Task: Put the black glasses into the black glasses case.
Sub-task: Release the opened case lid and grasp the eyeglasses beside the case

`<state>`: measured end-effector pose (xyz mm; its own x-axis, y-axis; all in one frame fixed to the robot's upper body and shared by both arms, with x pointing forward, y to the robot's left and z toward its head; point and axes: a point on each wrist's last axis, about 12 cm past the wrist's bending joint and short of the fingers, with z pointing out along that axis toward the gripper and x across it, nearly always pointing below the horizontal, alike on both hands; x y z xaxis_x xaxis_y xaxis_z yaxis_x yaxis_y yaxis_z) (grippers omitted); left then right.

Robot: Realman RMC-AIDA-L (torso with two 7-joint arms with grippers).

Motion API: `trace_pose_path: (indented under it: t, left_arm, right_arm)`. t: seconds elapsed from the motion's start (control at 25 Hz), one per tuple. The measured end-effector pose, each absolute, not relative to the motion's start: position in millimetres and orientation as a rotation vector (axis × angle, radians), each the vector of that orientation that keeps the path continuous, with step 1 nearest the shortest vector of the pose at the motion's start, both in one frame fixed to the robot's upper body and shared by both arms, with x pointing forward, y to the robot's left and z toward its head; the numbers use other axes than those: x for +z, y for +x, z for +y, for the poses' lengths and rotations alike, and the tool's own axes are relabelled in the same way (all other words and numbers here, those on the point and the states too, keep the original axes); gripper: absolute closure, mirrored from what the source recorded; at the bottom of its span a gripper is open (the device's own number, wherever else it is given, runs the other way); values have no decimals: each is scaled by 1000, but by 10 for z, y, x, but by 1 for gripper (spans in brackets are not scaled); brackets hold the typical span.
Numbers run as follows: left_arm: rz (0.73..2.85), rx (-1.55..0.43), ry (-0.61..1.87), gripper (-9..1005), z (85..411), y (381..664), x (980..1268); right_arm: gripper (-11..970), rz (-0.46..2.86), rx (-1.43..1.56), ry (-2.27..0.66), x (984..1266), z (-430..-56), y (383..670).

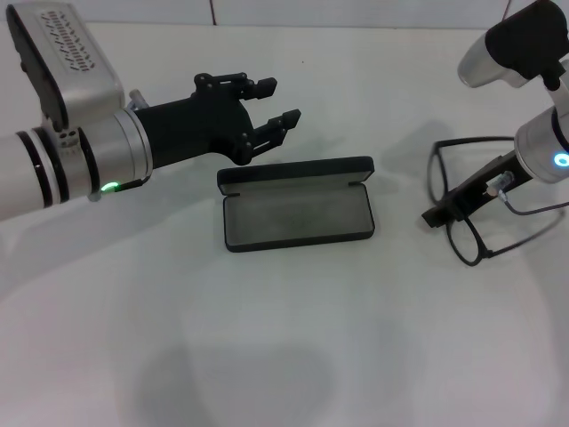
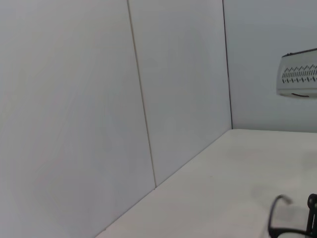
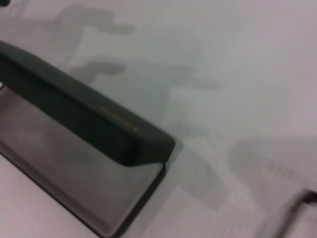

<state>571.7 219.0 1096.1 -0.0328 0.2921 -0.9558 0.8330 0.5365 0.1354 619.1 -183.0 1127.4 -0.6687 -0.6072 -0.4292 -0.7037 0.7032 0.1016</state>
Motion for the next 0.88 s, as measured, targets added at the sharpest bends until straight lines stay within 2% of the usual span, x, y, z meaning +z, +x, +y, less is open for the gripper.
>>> trace_pose_path:
  t: [0.36,0.56,0.88]
  left_arm:
    - [1596,-582,982,510,2167,5718,10962]
    - [1597,-581,977,510,2175,5720,10964]
    - [1600,-581,977,510,2178,5716,10958]
  right_arm:
    - [524,2532,342,-1054,11333,-1815,6178]
    - [630,2520,343,-1070,11395,-1811,6166]
    - [704,2522,341,-1068,11411,-1816,6164]
